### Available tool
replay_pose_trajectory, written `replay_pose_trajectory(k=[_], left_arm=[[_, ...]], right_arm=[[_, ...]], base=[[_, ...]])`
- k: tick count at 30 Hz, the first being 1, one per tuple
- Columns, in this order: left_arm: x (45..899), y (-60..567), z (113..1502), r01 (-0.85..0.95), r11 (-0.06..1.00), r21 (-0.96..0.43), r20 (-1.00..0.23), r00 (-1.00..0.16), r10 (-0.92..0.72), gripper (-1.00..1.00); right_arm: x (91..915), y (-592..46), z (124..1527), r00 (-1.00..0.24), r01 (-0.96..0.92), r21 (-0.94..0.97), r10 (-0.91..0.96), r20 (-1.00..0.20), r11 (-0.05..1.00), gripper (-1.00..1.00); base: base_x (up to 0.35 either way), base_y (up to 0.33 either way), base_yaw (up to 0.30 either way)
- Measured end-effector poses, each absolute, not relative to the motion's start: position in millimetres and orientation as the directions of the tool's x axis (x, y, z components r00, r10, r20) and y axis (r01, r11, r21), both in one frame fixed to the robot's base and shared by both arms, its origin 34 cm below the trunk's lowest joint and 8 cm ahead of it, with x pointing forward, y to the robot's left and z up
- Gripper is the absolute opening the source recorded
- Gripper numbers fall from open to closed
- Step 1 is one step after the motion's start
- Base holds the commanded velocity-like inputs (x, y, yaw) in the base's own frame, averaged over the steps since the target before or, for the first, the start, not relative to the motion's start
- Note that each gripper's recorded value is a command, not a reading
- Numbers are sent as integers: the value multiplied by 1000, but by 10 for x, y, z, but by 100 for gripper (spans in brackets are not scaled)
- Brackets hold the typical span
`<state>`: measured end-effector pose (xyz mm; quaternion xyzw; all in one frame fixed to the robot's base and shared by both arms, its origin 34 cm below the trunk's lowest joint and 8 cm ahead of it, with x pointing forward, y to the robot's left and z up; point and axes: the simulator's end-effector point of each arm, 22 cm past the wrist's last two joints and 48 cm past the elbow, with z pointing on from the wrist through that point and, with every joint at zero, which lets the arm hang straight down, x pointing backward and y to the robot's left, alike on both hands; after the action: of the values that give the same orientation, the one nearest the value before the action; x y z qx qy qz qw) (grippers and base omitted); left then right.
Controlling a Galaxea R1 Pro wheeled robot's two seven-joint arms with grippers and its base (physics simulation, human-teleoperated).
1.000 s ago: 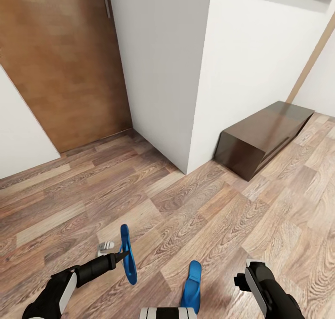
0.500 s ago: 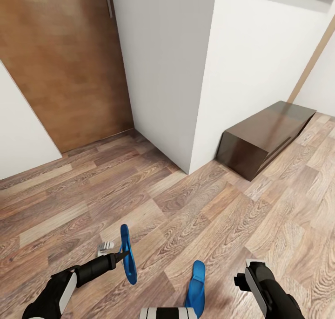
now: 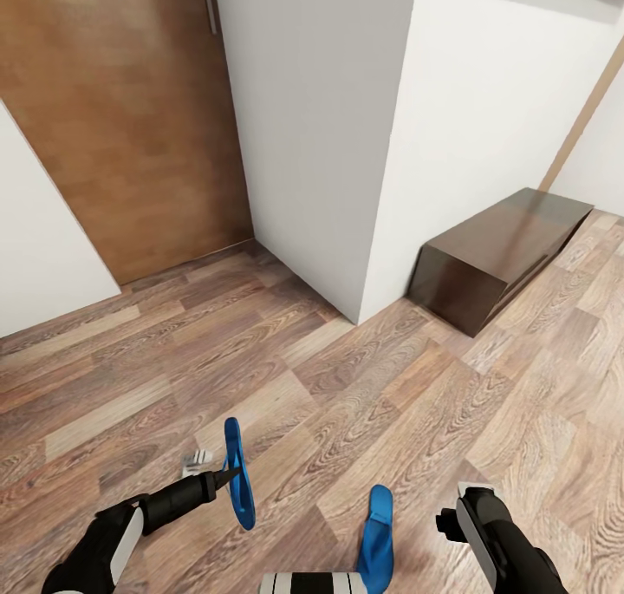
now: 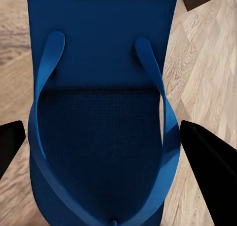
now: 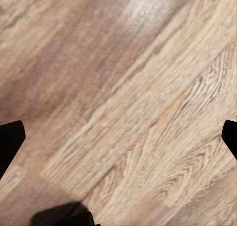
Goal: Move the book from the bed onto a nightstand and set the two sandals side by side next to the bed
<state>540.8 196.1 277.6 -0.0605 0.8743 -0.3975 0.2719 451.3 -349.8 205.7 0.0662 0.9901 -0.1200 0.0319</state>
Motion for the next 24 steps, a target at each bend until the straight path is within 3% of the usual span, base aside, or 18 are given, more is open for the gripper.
replay_pose_trajectory(k=[11,24], left_arm=[[5409,1968,2777,110,677,-728,-428,-845,-322,-100],[5460,2106,2791,77,679,-731,-430,-824,-369,-100]], right_arm=[[4514,-3497,2057,-989,139,-233,123,-80,963,100],[4513,-3494,2056,-989,140,-232,125,-79,963,100]], base=[[0,109,0],[0,6,0]])
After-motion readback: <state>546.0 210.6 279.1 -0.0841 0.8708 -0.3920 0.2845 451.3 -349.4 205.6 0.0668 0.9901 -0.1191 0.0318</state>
